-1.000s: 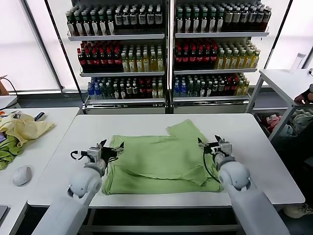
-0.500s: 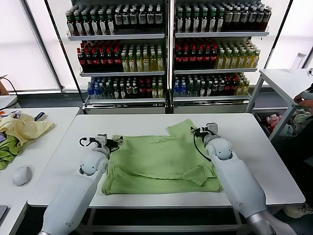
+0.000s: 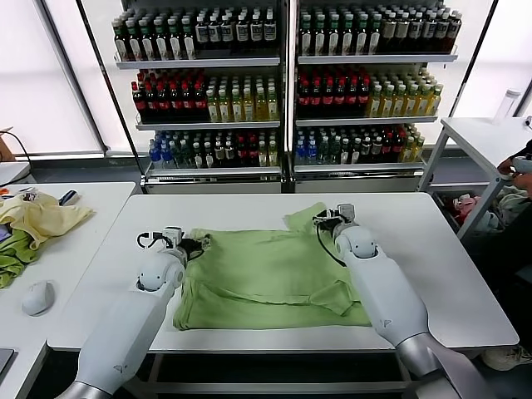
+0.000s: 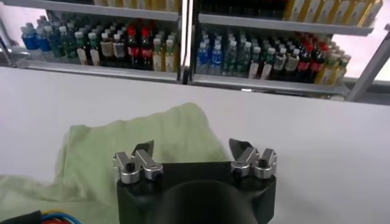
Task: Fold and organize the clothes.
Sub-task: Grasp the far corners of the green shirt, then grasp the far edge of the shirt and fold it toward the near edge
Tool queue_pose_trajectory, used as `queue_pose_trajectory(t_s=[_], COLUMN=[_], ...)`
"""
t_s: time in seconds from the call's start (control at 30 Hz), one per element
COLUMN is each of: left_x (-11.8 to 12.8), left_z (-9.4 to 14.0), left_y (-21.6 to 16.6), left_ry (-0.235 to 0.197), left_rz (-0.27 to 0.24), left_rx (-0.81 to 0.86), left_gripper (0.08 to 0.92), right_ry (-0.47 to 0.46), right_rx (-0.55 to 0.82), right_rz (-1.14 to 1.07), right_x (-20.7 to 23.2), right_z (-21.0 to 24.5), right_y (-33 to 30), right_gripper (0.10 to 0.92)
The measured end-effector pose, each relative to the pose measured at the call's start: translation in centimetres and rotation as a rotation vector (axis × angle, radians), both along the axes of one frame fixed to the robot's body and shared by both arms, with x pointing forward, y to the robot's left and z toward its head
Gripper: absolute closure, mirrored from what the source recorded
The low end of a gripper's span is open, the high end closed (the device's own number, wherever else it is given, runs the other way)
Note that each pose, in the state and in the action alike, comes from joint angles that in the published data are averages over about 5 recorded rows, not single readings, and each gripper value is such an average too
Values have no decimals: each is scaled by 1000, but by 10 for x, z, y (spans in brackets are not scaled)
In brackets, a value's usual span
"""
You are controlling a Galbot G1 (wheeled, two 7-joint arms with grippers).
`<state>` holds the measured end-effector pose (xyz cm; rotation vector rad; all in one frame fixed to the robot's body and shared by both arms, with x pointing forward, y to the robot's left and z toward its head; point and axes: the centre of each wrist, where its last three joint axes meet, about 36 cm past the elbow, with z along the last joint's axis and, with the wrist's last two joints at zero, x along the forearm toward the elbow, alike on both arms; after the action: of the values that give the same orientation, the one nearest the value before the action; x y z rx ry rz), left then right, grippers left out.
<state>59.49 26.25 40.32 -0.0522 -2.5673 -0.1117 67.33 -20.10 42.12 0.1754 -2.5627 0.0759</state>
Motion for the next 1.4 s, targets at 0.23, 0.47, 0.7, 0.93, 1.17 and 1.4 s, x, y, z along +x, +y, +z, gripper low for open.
queue_pose_trajectory(t_s=[0.23, 0.47, 0.7, 0.93, 1.17, 1.4], left_x=[-2, -6, -11, -22, -40, -63], left_z=[-2, -5, -6, 0, 16, 34], left_y=[3, 8, 14, 20, 27, 27], left_ry=[15, 27, 19, -15, -61, -100], left_rz=[-8, -16, -18, -18, -30, -59], left_rx=[-20, -38, -71, -105, -124, -139], left_gripper=[510, 709, 877, 907, 907, 907], right_ry=[32, 42, 2, -76, -153, -207], right_rx=[17, 28, 32, 56, 74, 68], right_rz=[-6, -1, -7, 1, 14, 29], right_x=[3, 0, -8, -22, -47, -85], right_z=[-5, -9, -10, 8, 29, 40], right_y=[1, -2, -6, -10, -20, -31], right_gripper=[556, 755, 898, 909, 909, 909])
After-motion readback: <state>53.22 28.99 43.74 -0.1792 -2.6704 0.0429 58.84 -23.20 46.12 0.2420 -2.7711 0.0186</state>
